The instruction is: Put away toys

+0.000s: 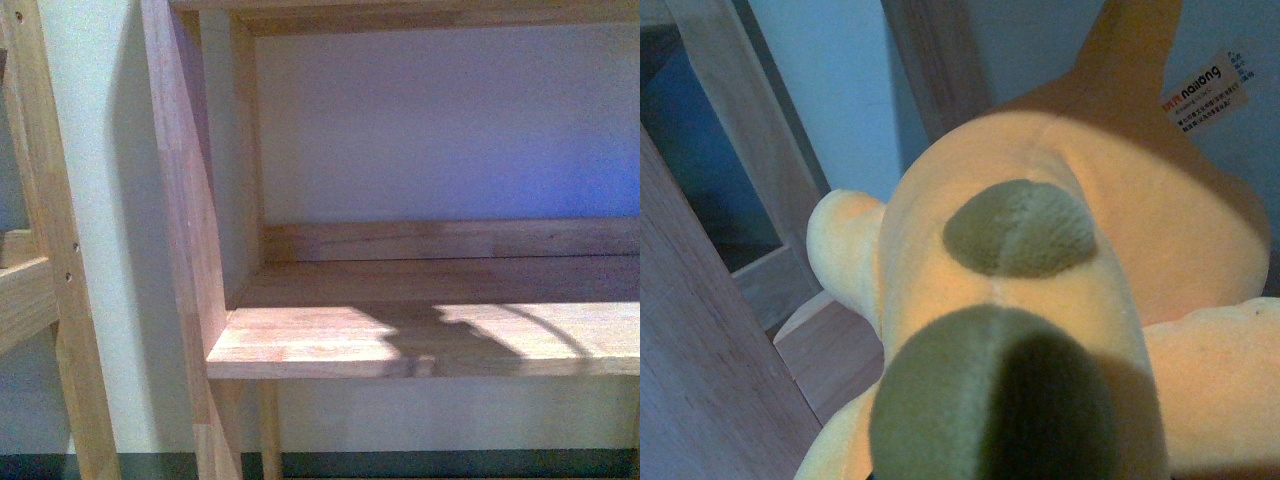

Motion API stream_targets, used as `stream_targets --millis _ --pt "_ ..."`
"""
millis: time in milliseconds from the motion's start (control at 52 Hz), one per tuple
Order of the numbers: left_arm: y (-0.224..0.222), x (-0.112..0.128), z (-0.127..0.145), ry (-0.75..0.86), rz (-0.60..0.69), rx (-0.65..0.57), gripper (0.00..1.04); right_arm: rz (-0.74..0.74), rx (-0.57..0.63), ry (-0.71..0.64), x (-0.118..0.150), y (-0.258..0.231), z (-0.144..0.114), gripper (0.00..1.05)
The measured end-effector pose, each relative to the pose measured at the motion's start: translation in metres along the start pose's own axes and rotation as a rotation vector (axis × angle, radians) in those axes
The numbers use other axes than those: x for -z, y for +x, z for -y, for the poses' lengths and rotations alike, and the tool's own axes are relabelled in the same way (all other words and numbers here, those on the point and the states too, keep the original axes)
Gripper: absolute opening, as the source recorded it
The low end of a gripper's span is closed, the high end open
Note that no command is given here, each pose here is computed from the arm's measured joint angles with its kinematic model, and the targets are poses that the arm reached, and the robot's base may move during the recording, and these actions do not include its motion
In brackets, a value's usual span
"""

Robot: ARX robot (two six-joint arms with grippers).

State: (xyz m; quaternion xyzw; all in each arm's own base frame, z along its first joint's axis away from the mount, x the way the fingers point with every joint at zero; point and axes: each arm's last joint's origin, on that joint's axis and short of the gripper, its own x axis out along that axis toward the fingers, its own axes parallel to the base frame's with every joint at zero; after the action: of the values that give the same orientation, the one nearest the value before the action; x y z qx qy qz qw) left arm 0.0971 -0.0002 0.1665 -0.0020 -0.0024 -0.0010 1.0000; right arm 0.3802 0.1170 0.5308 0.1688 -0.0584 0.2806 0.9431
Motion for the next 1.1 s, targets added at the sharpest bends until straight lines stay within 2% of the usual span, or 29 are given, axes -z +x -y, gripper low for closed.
stream_targets --millis 500,942,1095 --pt "0.000 0.000 0.000 0.000 0.000 0.000 0.98 -0.032 -0.082 0.011 0.012 0.027 -0.009 0.11" --pt "0.000 0.000 0.000 0.000 0.000 0.000 0.98 -0.041 -0.081 0.030 0.017 0.041 0.004 0.11" --pt "0.000 0.000 0.000 0.000 0.000 0.000 0.98 -0.034 -0.114 0.046 0.017 0.043 0.007 0.11"
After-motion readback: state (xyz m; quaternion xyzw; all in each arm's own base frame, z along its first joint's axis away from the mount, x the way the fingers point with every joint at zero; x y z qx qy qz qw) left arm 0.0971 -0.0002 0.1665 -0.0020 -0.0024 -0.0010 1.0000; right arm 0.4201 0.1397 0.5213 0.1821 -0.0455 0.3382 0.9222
